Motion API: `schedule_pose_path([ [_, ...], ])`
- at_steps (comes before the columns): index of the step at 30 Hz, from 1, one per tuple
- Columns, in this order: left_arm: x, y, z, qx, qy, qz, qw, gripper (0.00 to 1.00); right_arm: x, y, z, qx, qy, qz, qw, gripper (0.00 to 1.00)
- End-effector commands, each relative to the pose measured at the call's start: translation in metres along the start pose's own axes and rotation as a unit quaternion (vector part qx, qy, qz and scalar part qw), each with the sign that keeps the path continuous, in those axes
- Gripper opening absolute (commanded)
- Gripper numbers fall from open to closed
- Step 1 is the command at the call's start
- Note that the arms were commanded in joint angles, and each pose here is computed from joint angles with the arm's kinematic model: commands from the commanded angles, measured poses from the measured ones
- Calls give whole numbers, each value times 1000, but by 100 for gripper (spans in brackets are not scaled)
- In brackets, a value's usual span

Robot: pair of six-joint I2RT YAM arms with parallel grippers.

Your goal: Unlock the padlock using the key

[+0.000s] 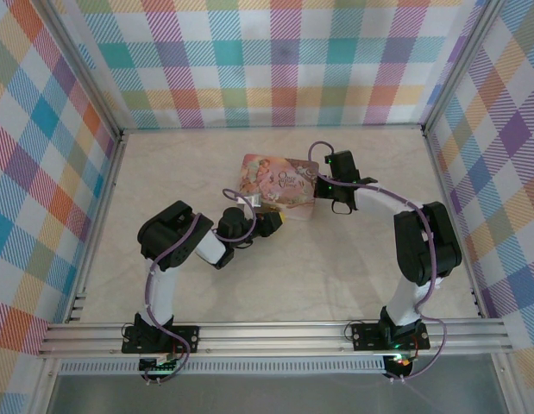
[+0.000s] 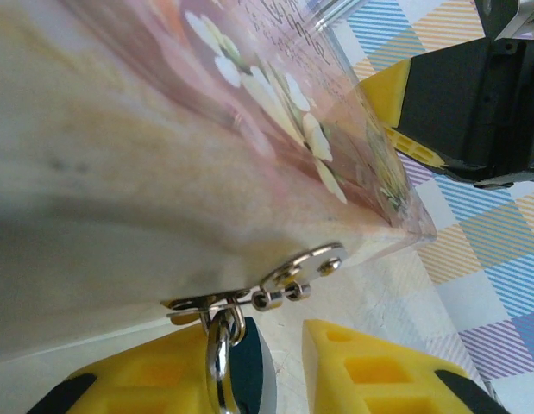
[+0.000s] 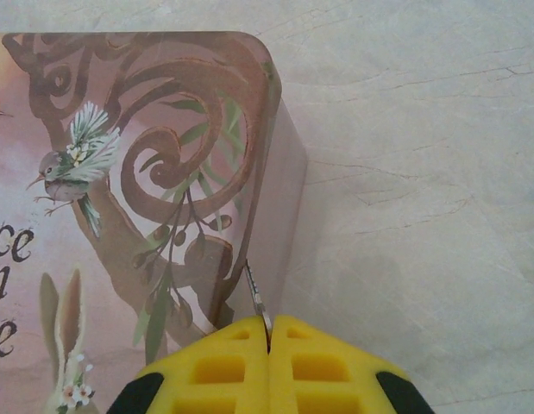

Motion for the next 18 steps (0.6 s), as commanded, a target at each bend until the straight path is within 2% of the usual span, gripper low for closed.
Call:
schedule_pose_path([
  [1, -18, 40, 13, 78, 32, 54, 995, 29, -12, 12, 3, 23, 18, 3, 1000, 0],
  [10, -20, 48, 19, 94, 45, 63, 993, 21, -13, 12, 3, 24, 17, 4, 1000, 0],
  [16, -23, 53, 23, 111, 55, 63, 990, 22, -12, 13, 2, 25, 16, 4, 1000, 0],
  [18, -24, 54, 24, 115, 57, 64, 990, 16, -13, 13, 1, 25, 18, 2, 1000, 0],
])
Point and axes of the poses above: each hand's point on the last joint's axis, 136 mm out from that joint toward the fingers, its own z axis back along the fingers, its own y axis along the line the jaws close on, x = y × z, the point moved 4 cm from there along z, back along the fingers, and after that the axes turned 9 degrees about z, right-handed, at the moved point
